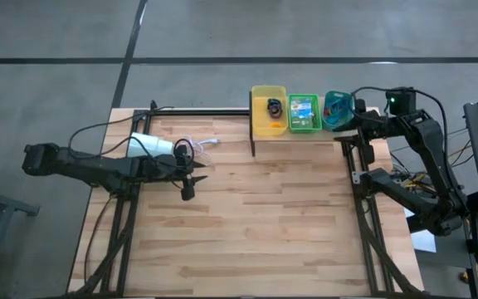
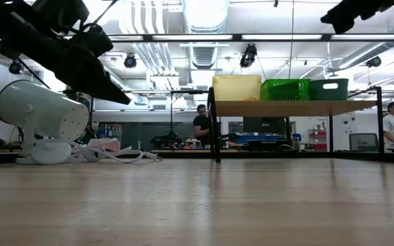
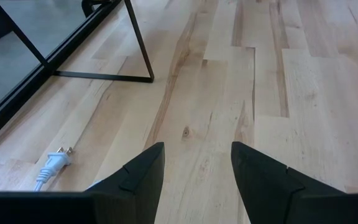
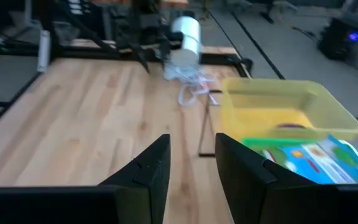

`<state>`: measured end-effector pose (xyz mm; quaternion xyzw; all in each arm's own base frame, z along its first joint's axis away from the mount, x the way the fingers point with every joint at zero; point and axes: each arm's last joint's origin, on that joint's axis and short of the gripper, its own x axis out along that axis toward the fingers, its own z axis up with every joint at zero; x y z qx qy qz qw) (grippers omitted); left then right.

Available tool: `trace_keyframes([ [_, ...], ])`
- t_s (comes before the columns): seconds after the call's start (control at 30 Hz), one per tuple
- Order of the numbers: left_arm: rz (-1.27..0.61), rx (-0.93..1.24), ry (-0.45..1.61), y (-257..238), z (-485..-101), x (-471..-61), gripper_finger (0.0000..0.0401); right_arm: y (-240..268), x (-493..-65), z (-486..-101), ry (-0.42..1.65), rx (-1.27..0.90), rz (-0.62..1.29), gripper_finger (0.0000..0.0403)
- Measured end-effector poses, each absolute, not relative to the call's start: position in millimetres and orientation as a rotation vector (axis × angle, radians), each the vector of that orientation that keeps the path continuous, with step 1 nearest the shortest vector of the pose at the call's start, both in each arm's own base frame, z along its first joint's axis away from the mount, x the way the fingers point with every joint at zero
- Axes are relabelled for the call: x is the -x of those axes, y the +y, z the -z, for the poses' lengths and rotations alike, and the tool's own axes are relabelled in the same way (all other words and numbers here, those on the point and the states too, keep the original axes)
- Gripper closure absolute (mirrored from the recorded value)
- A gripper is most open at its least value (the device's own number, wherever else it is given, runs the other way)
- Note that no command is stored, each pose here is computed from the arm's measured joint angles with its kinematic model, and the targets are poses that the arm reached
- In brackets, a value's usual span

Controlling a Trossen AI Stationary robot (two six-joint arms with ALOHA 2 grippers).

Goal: Pick & Place Office Desk Supplies
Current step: Return to Home Position

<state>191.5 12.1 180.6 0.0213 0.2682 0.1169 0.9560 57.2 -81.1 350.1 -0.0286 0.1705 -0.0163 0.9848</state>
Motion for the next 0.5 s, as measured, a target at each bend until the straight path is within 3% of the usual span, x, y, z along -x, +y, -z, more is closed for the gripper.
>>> trace_keyframes([
  [0.5, -0.237, -0.043, 0.544, 12.2, -180.6, -191.5, 0.0211, -82.3, -82.7, -324.5, 0.282, 0.034, -0.176, 0.0331],
])
